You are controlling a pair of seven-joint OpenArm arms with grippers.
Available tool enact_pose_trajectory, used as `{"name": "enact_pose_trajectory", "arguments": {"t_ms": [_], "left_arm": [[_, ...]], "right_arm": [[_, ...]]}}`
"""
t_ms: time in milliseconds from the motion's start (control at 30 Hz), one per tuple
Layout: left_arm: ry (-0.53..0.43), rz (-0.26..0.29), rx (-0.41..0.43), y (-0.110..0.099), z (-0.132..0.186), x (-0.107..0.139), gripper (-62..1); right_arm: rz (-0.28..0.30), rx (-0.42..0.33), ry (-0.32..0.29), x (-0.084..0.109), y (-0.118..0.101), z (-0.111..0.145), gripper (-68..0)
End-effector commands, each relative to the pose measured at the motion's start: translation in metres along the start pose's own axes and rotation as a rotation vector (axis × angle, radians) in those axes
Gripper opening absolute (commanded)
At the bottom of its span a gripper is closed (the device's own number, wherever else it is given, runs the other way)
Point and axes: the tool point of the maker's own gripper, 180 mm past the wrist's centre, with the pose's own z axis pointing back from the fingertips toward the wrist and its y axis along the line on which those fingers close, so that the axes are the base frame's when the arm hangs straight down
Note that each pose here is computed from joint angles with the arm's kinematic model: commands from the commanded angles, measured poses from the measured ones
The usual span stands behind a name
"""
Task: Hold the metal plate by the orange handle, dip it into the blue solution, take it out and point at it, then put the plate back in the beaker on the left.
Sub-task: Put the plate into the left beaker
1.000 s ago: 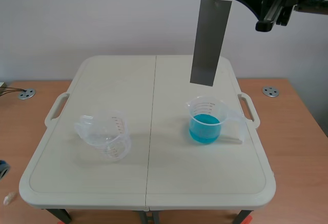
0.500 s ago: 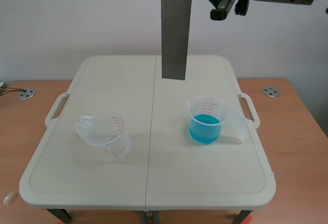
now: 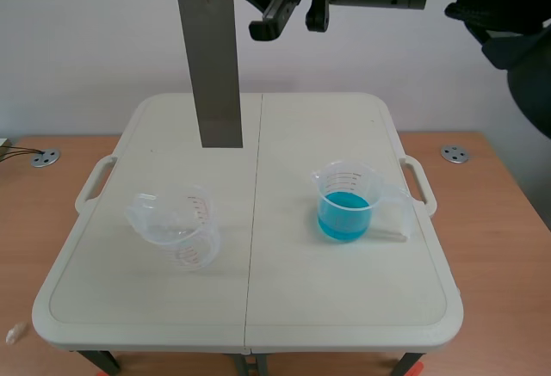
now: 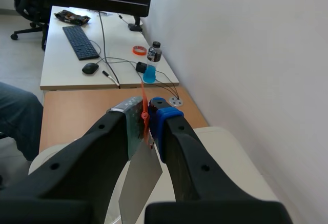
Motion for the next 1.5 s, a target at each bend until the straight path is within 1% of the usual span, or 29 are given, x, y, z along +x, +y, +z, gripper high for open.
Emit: {"name": "enact_pose_trajectory", "arguments": {"t_ms": [0, 67, 200, 333, 467, 567, 667, 933, 1133, 1467], "left_arm": [[-0.008, -0.009, -0.005, -0.003, -0.005, 0.002, -58.3], [0.012, -0.018, -0.01, -0.004, -0.011, -0.006, -58.3], [0.051, -0.01, -0.019, -0.007, -0.018, -0.022, -58.3], [0.073, -0.002, -0.04, -0.016, -0.019, -0.032, -58.3], [0.082, 0.002, -0.061, -0.024, -0.018, -0.036, -58.3], [0.084, 0.002, -0.068, -0.027, -0.018, -0.037, -58.3], [0.085, 0.002, -0.07, -0.027, -0.018, -0.037, -58.3], [0.085, 0.002, -0.07, -0.027, -0.018, -0.037, -58.3], [0.085, 0.002, -0.07, -0.027, -0.018, -0.037, -58.3], [0.085, 0.001, -0.065, -0.026, -0.018, -0.037, -58.3]], "right_arm": [[0.031, 0.031, -0.044, 0.018, 0.004, -0.006, -66.2], [0.029, 0.047, -0.044, 0.018, 0.01, -0.012, -66.2], [0.018, 0.059, -0.055, 0.021, 0.018, -0.023, -66.2], [0.024, 0.077, -0.066, 0.023, 0.026, -0.032, -66.2], [0.037, 0.089, -0.075, 0.027, 0.033, -0.04, -66.2], [0.039, 0.079, -0.079, 0.03, 0.033, -0.046, -66.2], [0.025, 0.086, -0.088, 0.03, 0.035, -0.051, -66.2], [-0.031, 0.078, -0.077, 0.018, 0.032, -0.065, -66.2], [-0.064, 0.068, -0.064, 0.008, 0.024, -0.072, -66.2], [-0.123, 0.055, -0.048, -0.014, 0.016, -0.074, -66.2]]}}
